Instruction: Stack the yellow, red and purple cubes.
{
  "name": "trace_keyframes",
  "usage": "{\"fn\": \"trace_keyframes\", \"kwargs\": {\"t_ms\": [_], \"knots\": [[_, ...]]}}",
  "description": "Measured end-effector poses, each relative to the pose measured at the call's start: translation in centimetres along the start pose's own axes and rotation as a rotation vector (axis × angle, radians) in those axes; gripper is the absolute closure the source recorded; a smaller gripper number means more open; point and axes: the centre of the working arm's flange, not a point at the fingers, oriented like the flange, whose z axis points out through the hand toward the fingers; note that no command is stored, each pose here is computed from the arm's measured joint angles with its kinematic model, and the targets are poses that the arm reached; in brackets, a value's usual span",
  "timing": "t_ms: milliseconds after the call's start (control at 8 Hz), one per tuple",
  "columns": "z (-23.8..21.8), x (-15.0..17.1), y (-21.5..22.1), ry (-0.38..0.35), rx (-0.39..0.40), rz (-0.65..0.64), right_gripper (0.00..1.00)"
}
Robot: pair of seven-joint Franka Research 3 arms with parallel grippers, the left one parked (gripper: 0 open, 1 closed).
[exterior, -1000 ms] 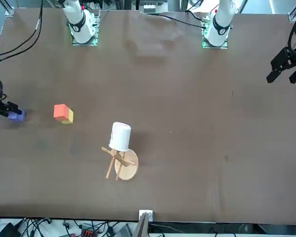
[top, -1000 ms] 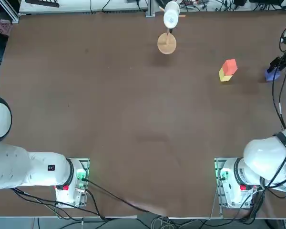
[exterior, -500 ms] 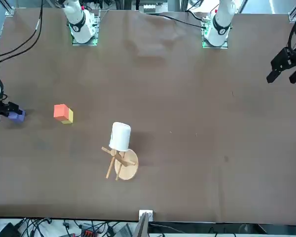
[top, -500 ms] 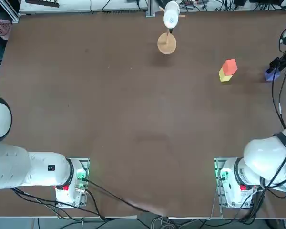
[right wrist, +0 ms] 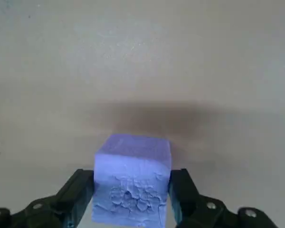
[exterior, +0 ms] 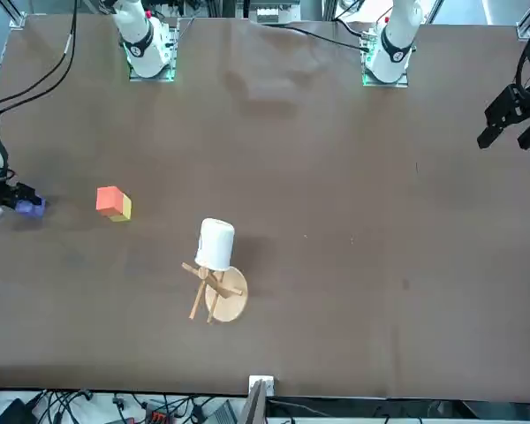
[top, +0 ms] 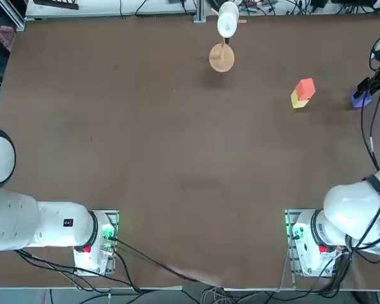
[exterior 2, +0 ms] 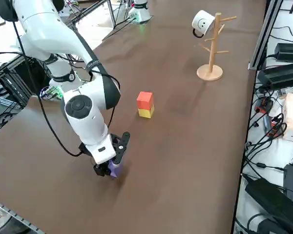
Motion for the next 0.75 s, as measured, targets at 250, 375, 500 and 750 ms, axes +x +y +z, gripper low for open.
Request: {"fn": "trace_keyframes", "kwargs": {"t_ms": [250,375,500,750], "knots": [[-0.09,0.05,0.03,0.002,-0.002,0.0,0.18],[-0.41,0.09,0.06,0.004,-0.003,0.0,0.33],[-0.42,0.18,-0.03,0.005,-0.003,-0.003,0.34],[-0.68,0.53,-0.3,0.008,-0.005,-0.011,0.41]]}}
